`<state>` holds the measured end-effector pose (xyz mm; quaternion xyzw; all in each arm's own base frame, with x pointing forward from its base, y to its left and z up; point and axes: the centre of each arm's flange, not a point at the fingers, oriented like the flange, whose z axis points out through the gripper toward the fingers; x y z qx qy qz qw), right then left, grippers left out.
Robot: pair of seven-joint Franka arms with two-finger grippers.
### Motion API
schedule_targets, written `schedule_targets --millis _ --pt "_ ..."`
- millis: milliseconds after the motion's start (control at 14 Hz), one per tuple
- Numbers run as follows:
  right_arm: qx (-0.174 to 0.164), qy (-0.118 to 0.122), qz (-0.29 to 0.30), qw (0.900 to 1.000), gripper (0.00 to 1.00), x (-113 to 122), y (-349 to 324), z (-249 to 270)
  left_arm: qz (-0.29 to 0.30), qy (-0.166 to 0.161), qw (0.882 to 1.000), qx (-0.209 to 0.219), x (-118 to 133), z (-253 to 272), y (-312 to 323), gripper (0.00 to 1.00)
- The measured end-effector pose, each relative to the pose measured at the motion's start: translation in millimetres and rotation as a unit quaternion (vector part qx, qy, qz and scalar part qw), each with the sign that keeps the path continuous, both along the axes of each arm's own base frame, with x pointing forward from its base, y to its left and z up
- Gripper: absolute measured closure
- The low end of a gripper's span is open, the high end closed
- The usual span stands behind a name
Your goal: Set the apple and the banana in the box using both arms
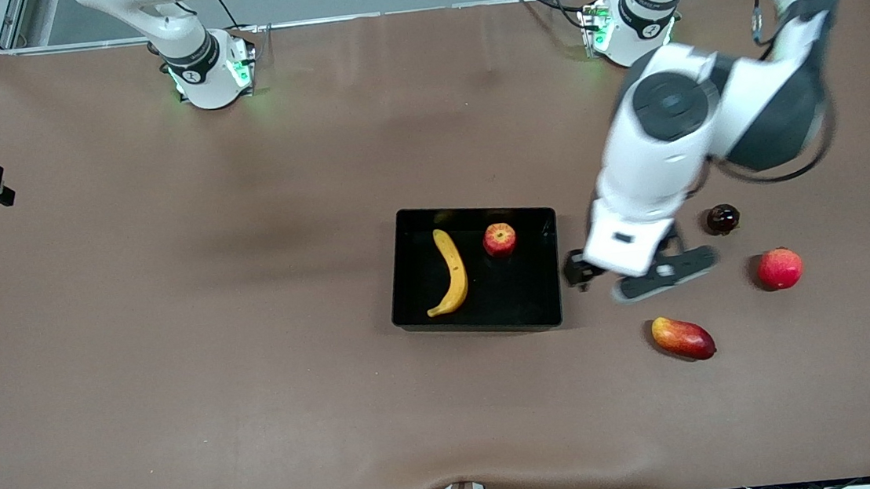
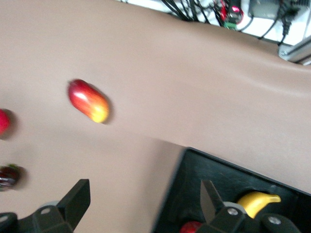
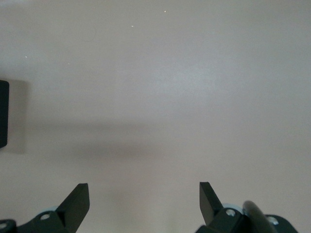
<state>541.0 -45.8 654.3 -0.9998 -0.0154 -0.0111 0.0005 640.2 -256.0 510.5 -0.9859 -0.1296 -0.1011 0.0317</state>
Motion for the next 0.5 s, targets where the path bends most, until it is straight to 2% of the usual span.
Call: schedule_targets --millis 502 --pt "0.000 0.000 0.000 1.000 0.00 0 0 0 -0.055 0.064 0.996 0.026 -18 77 139 0.00"
